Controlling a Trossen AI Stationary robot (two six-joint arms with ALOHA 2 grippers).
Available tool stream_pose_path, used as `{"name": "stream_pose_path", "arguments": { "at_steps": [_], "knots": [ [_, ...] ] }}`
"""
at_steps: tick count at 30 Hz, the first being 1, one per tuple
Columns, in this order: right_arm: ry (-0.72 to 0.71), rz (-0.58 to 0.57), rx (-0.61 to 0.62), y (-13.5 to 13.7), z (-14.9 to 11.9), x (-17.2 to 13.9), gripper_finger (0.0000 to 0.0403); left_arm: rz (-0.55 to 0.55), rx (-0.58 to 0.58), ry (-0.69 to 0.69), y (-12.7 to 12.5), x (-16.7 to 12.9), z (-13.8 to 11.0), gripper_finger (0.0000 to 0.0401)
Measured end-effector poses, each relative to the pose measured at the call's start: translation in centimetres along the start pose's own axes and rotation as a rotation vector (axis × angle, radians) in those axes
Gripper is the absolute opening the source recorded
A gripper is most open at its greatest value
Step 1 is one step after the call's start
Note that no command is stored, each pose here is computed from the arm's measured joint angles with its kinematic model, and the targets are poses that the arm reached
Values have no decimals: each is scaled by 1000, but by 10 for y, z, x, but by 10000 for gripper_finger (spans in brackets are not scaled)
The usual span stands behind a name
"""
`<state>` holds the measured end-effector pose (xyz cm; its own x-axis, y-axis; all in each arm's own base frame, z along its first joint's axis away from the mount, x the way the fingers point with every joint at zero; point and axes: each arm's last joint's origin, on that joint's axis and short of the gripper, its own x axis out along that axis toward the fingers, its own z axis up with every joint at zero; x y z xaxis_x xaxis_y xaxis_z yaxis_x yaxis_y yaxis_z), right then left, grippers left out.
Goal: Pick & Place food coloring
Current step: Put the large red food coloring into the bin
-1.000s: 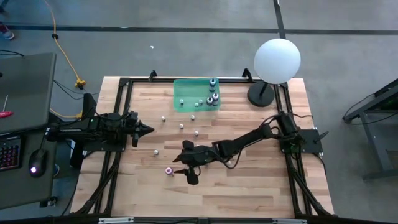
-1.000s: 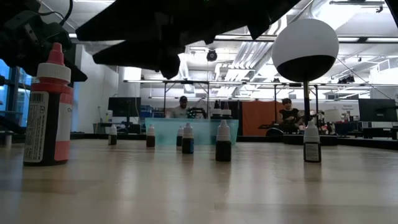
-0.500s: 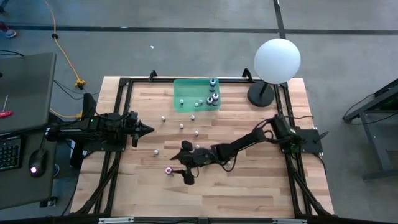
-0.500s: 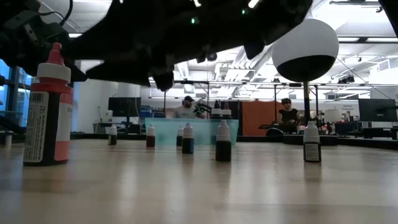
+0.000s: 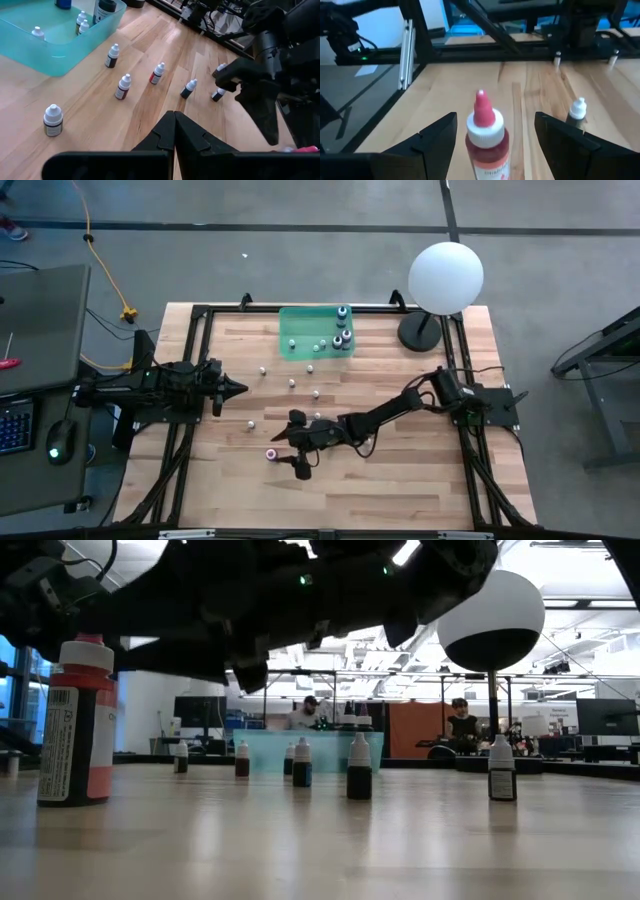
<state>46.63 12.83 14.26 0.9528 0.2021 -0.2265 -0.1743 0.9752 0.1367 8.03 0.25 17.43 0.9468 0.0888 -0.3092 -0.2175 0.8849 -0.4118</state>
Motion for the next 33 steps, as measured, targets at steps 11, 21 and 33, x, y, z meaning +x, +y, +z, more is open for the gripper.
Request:
{"name": "stream_pose_path", "arguments": {
  "at_steps": [11, 21, 33],
  "knots": [
    [-23, 20, -6, 6, -7, 30, 259, 0, 0, 0, 0, 0, 0, 0],
    [77, 16, 37, 6, -15, 37, 259, 0, 0, 0, 0, 0, 0, 0],
    [31, -11, 49, 5, -11, 37, 256, 0, 0, 0, 0, 0, 0, 0]
  ]
}}
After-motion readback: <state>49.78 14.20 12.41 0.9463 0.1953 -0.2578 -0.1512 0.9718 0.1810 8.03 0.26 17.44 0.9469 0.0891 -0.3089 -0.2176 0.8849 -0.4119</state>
